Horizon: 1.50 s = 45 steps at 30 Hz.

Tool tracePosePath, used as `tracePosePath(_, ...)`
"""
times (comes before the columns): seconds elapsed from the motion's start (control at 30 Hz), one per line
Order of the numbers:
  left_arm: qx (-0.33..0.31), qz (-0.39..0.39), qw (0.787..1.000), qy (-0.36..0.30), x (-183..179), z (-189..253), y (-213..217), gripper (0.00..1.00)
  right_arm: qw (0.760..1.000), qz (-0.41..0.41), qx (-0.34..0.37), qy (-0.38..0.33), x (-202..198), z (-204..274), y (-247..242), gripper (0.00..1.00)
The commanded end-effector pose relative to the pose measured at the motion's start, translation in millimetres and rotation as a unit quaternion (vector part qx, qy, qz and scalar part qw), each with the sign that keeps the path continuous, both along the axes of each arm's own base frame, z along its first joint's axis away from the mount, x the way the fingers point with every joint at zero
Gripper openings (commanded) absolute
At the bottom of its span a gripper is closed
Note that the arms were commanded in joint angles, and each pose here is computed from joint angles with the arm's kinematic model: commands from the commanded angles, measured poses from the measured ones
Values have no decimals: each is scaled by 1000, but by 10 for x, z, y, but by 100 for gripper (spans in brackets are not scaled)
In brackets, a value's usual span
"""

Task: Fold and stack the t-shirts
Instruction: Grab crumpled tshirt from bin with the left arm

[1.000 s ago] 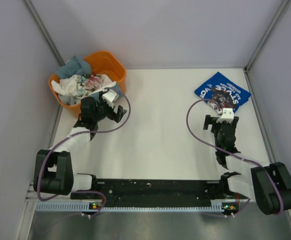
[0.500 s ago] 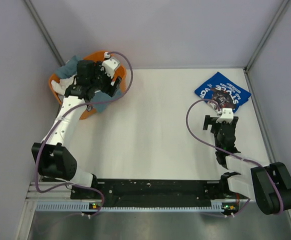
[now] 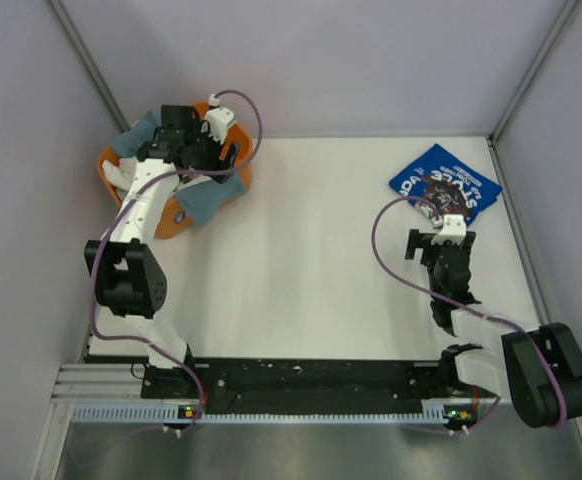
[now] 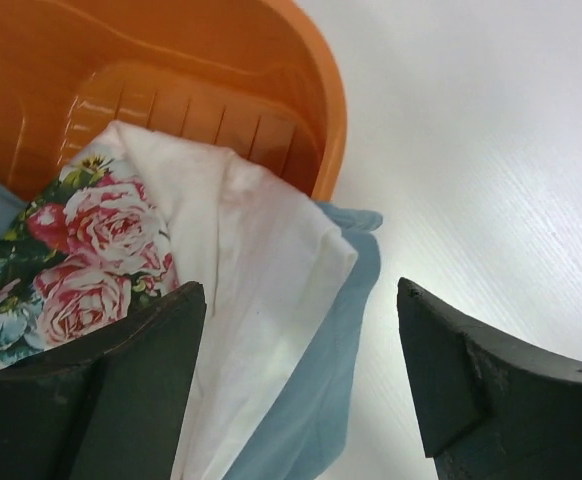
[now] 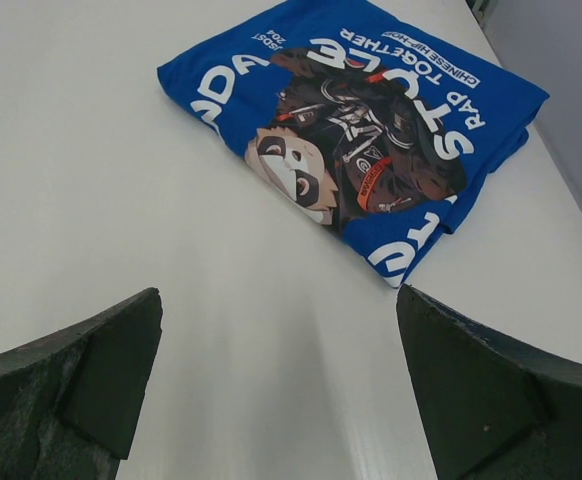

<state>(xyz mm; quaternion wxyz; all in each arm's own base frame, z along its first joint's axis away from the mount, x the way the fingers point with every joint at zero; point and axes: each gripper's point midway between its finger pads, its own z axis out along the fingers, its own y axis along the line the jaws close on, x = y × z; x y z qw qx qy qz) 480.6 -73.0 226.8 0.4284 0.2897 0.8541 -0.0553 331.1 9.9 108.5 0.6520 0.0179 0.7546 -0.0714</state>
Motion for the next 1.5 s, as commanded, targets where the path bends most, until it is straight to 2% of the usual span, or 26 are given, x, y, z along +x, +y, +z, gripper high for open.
tracePosePath(0.0, -42, -34, 998, -23, 44, 175, -209, 81, 1000, 2, 13, -26, 117, 195, 35, 98)
tracePosePath(0.3, -12, -11, 1000, -9, 283, -24, -153, 65, 1000, 1, 13, -25, 124, 194, 29, 98)
tracePosePath(0.43, -13, -7, 1000, -18, 323, 24, -155, 53, 1000, -2, 14, -25, 126, 198, 20, 98)
tracePosePath(0.73, -15, 0, 999, -31, 390, 86, -147, 50, 1000, 0, 13, -22, 134, 187, 32, 98)
tracePosePath(0.9, -13, -2, 1000, -25, 396, 56, -148, 30, 1000, -1, 13, -21, 139, 188, 30, 98)
tracePosePath(1.03, -7, 1, 1000, -26, 383, 81, -124, 0, 1000, 0, 12, -21, 141, 191, 33, 98)
tracePosePath(1.1, 1, 16, 999, -43, 412, 195, -60, 0, 1000, -1, 13, -20, 142, 181, 31, 98)
tracePosePath(1.2, 33, 58, 991, -112, 509, 658, 154, 0, 1000, -1, 12, -20, 141, 186, 25, 98)
tracePosePath(1.27, 57, 102, 977, -180, 525, 1202, 381, 0, 1000, -1, 12, -20, 138, 184, 24, 99)
tracePosePath(1.37, 88, 173, 932, -306, 369, 2245, 734, 0, 1000, 1, 13, -22, 139, 193, 36, 98)
tracePosePath(1.43, 87, 205, 886, -406, 33, 3078, 877, 0, 1000, 5, 12, -22, 141, 192, 50, 98)
tracePosePath(1.47, 79, 202, 872, -439, -153, 3390, 871, 0, 1000, 8, 11, -21, 143, 191, 57, 98)
